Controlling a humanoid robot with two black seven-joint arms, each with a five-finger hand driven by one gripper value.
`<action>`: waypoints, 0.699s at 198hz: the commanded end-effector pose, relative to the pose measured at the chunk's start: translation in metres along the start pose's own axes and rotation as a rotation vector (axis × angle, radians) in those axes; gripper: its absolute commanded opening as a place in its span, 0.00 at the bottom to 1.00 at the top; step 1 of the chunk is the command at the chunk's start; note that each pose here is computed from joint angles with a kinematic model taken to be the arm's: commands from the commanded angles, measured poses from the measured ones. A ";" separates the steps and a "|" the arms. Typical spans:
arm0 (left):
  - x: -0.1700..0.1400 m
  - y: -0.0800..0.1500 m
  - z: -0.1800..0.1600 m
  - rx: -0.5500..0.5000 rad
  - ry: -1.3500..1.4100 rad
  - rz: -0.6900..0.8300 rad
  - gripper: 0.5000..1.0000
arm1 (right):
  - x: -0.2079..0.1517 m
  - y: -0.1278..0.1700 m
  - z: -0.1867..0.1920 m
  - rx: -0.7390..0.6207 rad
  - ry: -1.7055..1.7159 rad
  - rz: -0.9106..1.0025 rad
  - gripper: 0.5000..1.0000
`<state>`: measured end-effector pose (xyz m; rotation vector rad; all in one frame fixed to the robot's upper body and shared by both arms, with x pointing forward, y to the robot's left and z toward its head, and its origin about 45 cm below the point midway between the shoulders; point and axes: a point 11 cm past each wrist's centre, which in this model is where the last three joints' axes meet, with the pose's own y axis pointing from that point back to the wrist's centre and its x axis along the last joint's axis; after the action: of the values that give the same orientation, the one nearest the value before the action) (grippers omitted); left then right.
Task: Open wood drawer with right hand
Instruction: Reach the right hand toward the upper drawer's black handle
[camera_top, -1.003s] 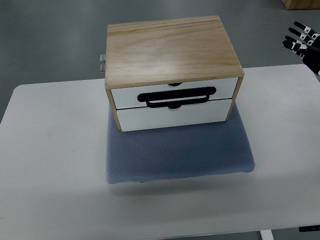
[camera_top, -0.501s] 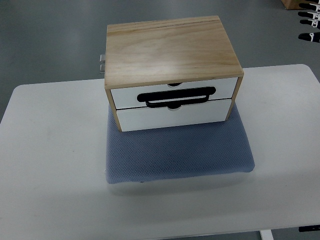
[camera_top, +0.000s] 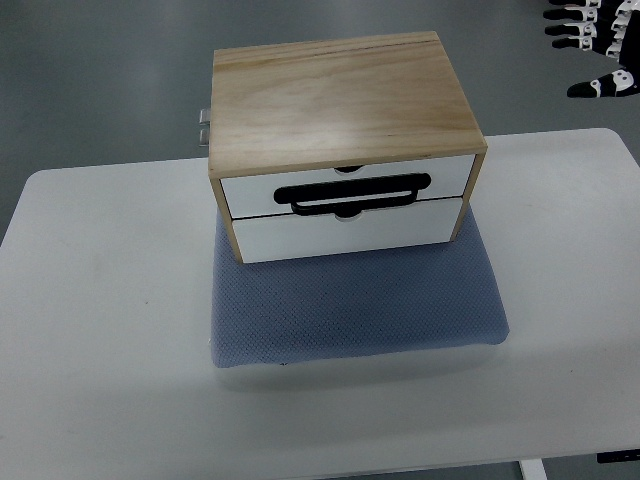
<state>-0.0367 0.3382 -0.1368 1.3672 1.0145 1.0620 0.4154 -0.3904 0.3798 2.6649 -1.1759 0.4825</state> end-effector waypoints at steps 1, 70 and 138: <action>0.000 0.000 0.000 0.000 0.000 0.001 1.00 | -0.022 -0.007 -0.011 0.012 0.036 -0.093 0.89; 0.000 0.000 0.000 0.000 0.000 -0.001 1.00 | -0.096 -0.031 -0.062 0.117 0.139 -0.373 0.89; 0.000 0.000 0.000 0.000 0.000 -0.001 1.00 | -0.162 -0.074 -0.051 0.104 0.222 -0.587 0.89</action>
<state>-0.0369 0.3382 -0.1367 1.3676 1.0150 1.0615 0.3570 -0.2316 0.3769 2.7945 -0.3495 0.7294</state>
